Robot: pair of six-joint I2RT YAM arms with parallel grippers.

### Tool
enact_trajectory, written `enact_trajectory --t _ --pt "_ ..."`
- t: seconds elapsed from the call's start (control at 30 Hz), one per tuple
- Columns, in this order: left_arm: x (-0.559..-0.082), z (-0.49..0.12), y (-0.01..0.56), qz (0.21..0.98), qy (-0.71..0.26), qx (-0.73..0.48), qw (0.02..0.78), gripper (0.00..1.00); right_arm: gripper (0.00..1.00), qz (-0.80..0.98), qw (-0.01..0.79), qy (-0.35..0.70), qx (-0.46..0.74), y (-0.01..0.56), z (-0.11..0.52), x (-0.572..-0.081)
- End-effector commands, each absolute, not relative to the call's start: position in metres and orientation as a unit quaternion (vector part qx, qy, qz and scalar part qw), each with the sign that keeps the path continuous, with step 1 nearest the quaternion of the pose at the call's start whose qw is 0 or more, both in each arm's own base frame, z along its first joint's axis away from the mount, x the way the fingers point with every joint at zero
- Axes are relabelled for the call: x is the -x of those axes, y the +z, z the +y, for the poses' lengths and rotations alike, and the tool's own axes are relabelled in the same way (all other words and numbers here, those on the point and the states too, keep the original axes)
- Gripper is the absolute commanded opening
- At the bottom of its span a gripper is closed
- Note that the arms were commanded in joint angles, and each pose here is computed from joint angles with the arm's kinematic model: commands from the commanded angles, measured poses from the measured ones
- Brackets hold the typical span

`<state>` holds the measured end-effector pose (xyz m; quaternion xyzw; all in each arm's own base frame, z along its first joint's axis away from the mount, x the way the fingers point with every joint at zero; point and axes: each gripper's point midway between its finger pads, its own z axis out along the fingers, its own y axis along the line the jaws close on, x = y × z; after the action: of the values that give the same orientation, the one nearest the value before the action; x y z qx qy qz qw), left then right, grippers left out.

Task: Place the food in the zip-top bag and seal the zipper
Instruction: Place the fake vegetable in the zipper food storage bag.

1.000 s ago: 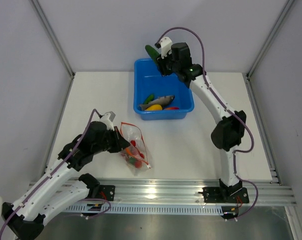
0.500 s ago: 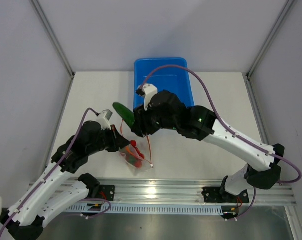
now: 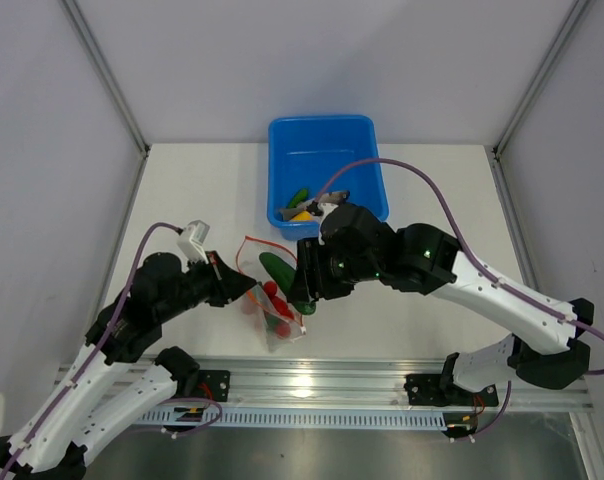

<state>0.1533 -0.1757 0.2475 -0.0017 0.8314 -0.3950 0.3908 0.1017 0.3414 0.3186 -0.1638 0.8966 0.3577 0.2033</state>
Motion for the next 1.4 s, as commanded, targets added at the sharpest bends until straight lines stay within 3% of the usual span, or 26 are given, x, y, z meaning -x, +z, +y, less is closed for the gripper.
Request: enact_trajectory --t 0.0,0.2,0.4,0.6,0.63,0.67,0.8,0.87,1.03,1.17,1.33,1.37 --pt "-0.156 -0.18 0.26 0.815 -0.414 -0.004 0.406 0.01 0.0 0.907 0.158 0.363 0.146 0.315 0.345 -0.09" --pt "-0.154 -0.184 0.26 0.813 -0.421 -0.014 0.401 0.01 0.02 0.914 0.133 0.356 0.141 0.297 0.37 -0.098" --pt "-0.151 -0.182 0.26 0.814 -0.418 -0.022 0.402 0.01 0.15 0.926 0.15 0.315 0.143 0.27 0.389 -0.132" --pt "-0.149 -0.183 0.256 0.816 -0.422 -0.022 0.395 0.01 0.46 0.92 0.198 0.287 0.18 0.249 0.4 -0.16" --pt "-0.149 -0.183 0.256 0.816 -0.422 -0.022 0.395 0.01 0.6 0.918 0.202 0.283 0.189 0.244 0.403 -0.163" --pt "-0.148 -0.183 0.255 0.816 -0.421 -0.022 0.394 0.0 0.65 0.917 0.205 0.281 0.195 0.24 0.404 -0.165" --pt "-0.149 -0.181 0.254 0.817 -0.418 -0.018 0.397 0.01 0.74 0.912 0.25 0.245 0.216 0.238 0.398 -0.174" --pt "-0.15 -0.179 0.254 0.818 -0.413 -0.014 0.4 0.01 0.87 0.898 0.295 0.237 0.224 0.258 0.394 -0.174" --pt "-0.151 -0.175 0.251 0.821 -0.404 -0.01 0.402 0.01 0.86 0.864 0.378 0.256 0.214 0.328 0.371 -0.183" --pt "-0.153 -0.17 0.248 0.825 -0.392 -0.001 0.407 0.01 0.81 0.832 0.46 0.251 0.182 0.379 0.331 -0.228" --pt "-0.154 -0.157 0.249 0.823 -0.374 0.021 0.428 0.01 0.84 0.809 0.514 0.192 0.21 0.387 0.307 -0.284" --pt "-0.154 -0.155 0.253 0.817 -0.376 0.023 0.436 0.01 0.88 0.803 0.524 0.169 0.228 0.388 0.302 -0.294"
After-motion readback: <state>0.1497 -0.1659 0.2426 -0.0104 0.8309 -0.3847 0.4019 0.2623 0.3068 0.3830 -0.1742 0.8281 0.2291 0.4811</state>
